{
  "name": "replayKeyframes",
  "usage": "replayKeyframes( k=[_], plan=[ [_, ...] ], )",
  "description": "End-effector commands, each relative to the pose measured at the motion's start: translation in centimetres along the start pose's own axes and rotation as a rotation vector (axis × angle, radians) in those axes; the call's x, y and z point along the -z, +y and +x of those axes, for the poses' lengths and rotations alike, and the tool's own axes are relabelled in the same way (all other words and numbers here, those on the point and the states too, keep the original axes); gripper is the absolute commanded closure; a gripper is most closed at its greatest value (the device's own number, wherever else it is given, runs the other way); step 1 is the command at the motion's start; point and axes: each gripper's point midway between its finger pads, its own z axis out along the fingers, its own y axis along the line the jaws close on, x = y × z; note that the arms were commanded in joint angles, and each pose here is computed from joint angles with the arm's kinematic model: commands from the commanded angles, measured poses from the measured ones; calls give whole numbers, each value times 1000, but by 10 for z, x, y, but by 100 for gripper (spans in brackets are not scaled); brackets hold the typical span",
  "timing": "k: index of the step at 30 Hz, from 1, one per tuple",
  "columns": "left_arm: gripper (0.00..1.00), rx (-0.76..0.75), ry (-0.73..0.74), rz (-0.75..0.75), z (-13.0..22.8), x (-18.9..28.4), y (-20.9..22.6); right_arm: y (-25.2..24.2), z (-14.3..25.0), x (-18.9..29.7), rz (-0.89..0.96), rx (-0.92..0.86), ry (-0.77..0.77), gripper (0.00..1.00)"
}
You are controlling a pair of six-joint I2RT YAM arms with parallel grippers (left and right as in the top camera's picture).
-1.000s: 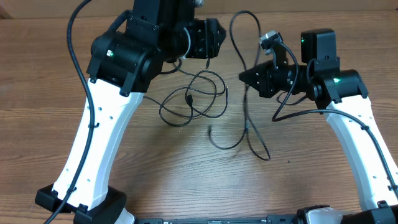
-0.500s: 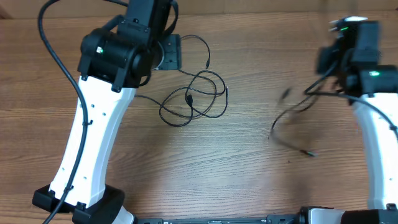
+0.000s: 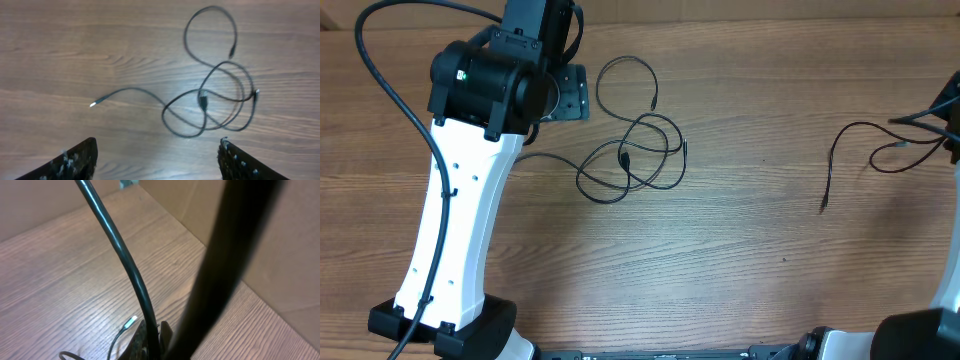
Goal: Untangle cables
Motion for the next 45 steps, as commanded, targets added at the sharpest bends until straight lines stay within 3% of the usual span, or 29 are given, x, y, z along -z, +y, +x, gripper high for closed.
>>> replayKeyframes(
  k=[1, 7, 8, 10, 12, 14, 17, 21, 26, 34, 39, 45],
  plan=[
    [24, -6, -15, -54, -2, 6, 16, -4, -1, -13, 8, -34, 16, 96],
    [25, -15, 15, -73, 5, 6, 20, -14, 11, -38, 43, -43, 72, 96],
    [25, -16, 15, -73, 5, 6, 20, -16, 12, -39, 47, -50, 77, 91],
    [25, -16, 15, -74, 5, 6, 20, -14, 13, -41, 29, -70, 83, 50],
    [24, -16, 15, -74, 5, 6, 20, 2, 12, -41, -64, -77, 85, 24],
    [23, -16, 14, -76, 5, 6, 21, 26, 13, -37, -208, -60, 98, 15],
    [22, -16, 14, -77, 5, 6, 21, 72, 20, -20, -481, 19, 127, 17],
    [22, -18, 24, -81, 7, 3, 21, 104, 45, 1, -614, 54, 225, 18],
    [21, -37, 90, -105, 20, -11, 22, 130, 89, 27, -656, 143, 386, 14],
    [17, -68, 316, -172, 74, -40, 33, 147, 151, 73, -693, 264, 630, 0],
    [18, -44, 462, -195, 114, -59, 37, 160, 174, 101, -763, 303, 731, 0],
    [18, -6, 569, -179, 158, -54, 51, 160, 190, 107, -615, 351, 749, 0]
  ],
)
